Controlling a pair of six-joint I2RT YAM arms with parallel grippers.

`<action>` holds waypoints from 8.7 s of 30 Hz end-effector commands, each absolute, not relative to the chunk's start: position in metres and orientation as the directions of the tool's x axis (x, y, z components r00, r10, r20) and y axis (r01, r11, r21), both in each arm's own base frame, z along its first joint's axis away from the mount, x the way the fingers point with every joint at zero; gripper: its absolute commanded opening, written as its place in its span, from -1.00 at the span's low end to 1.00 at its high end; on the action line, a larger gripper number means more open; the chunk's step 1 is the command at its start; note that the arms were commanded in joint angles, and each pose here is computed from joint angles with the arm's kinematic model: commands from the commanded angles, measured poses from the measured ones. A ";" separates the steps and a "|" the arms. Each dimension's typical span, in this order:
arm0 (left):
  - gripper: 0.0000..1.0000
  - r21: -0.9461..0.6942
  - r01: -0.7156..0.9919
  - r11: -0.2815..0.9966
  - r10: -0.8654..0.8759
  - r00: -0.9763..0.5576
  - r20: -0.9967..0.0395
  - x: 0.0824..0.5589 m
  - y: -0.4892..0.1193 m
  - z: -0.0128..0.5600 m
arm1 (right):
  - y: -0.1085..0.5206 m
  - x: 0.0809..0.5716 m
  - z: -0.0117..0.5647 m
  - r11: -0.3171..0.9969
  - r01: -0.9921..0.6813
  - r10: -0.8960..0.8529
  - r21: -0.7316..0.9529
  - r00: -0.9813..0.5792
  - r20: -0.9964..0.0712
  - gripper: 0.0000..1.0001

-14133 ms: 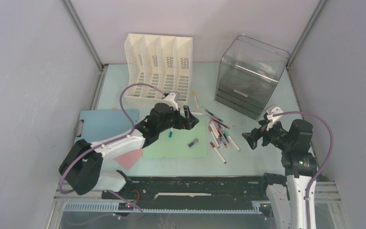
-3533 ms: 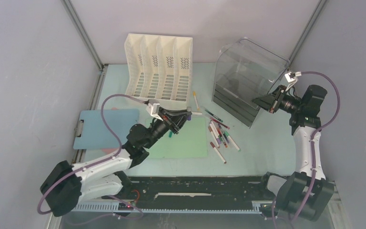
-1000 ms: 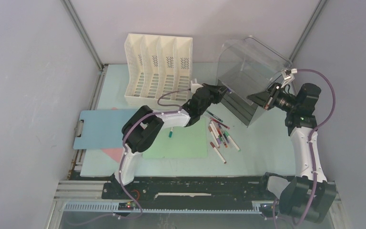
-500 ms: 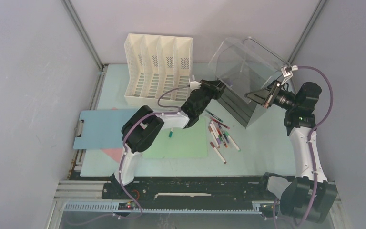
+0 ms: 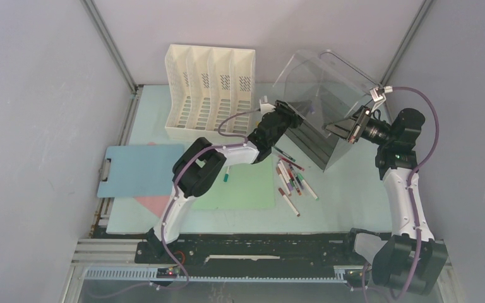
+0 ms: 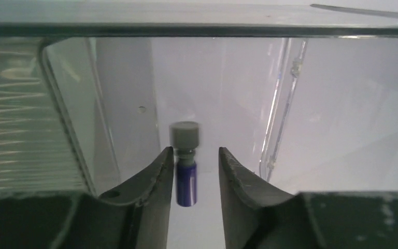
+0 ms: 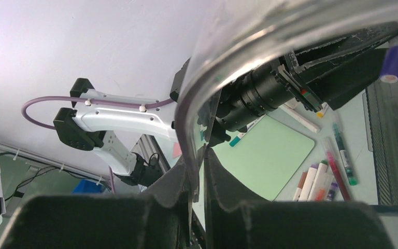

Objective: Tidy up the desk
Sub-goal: Place the stationery in the drawer, then pick up the stationery from the center of the board, then place the stationery in the drawer, then open the drawer in the storage box.

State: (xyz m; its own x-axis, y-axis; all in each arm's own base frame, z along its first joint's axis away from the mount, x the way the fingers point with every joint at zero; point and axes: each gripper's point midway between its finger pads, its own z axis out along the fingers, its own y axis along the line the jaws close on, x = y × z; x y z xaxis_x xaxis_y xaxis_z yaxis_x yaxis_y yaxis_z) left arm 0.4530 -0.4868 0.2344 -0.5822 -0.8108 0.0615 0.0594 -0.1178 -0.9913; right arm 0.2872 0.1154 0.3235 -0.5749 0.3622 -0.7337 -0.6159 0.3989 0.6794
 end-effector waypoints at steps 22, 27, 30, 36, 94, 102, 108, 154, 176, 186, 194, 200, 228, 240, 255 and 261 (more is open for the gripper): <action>0.14 -0.967 -0.141 0.214 -0.796 -0.598 -0.089 0.447 -0.485 0.235 | 0.130 0.260 0.342 0.326 -0.694 0.282 0.642 -0.577 -0.767 -0.68; 0.09 -0.966 -0.144 0.212 -0.798 -0.597 -0.086 0.447 -0.485 0.240 | 0.130 0.260 0.341 0.327 -0.695 0.280 0.640 -0.576 -0.768 -0.68; 0.11 -0.975 -0.092 0.204 -0.790 -0.604 -0.108 0.446 -0.486 0.249 | 0.130 0.259 0.341 0.329 -0.697 0.279 0.637 -0.573 -0.771 -0.67; 0.24 -0.968 0.175 0.179 -0.762 -0.598 -0.249 0.431 -0.475 0.282 | 0.130 0.260 0.339 0.335 -0.697 0.275 0.634 -0.571 -0.774 -0.68; 0.53 -0.293 -0.565 0.772 -0.603 -0.502 -0.620 0.380 -0.161 0.062 | 0.129 0.267 0.320 0.372 -0.685 0.256 0.626 -0.573 -0.779 -0.67; 0.43 -0.302 -0.570 0.764 -0.617 -0.511 -0.599 0.396 -0.177 0.057 | 0.129 0.268 0.318 0.373 -0.680 0.258 0.631 -0.578 -0.775 -0.67; 0.23 -0.303 -0.576 0.759 -0.625 -0.514 -0.587 0.400 -0.185 0.047 | 0.129 0.268 0.318 0.370 -0.679 0.257 0.634 -0.581 -0.772 -0.67; -0.98 -0.526 0.064 0.848 -0.439 -0.471 -0.765 0.372 -0.234 0.129 | 0.132 0.265 0.318 0.362 -0.689 0.247 0.629 -0.579 -0.777 -0.67; -0.98 -0.717 0.689 0.105 -0.547 -0.562 -0.620 0.304 -0.356 0.248 | 0.132 0.263 0.321 0.366 -0.700 0.244 0.613 -0.564 -0.789 -0.67; -0.91 -0.780 0.626 -0.007 -0.559 -0.649 -0.516 0.332 -0.410 0.252 | 0.135 0.261 0.321 0.352 -0.698 0.239 0.623 -0.576 -0.781 -0.67; -0.89 -0.808 0.588 -0.033 -0.562 -0.680 -0.471 0.353 -0.437 0.248 | 0.138 0.260 0.320 0.339 -0.701 0.232 0.627 -0.584 -0.778 -0.67; -0.83 -0.834 0.552 -0.002 -0.561 -0.691 -0.456 0.370 -0.456 0.241 | 0.141 0.259 0.320 0.335 -0.703 0.228 0.627 -0.586 -0.778 -0.67; -0.13 -0.892 0.441 0.099 -0.637 -0.661 -0.397 0.417 -0.491 0.225 | 0.142 0.253 0.326 0.333 -0.719 0.224 0.610 -0.569 -0.792 -0.67; -0.12 -0.861 0.497 0.112 -0.638 -0.628 -0.446 0.408 -0.482 0.242 | 0.142 0.252 0.326 0.333 -0.722 0.221 0.606 -0.565 -0.795 -0.67; -0.11 -0.814 0.554 0.174 -0.624 -0.577 -0.526 0.371 -0.443 0.233 | 0.142 0.254 0.324 0.339 -0.723 0.220 0.602 -0.561 -0.798 -0.67; -0.11 -0.770 0.583 0.258 -0.601 -0.527 -0.601 0.356 -0.422 0.225 | 0.141 0.254 0.320 0.347 -0.712 0.219 0.610 -0.571 -0.791 -0.66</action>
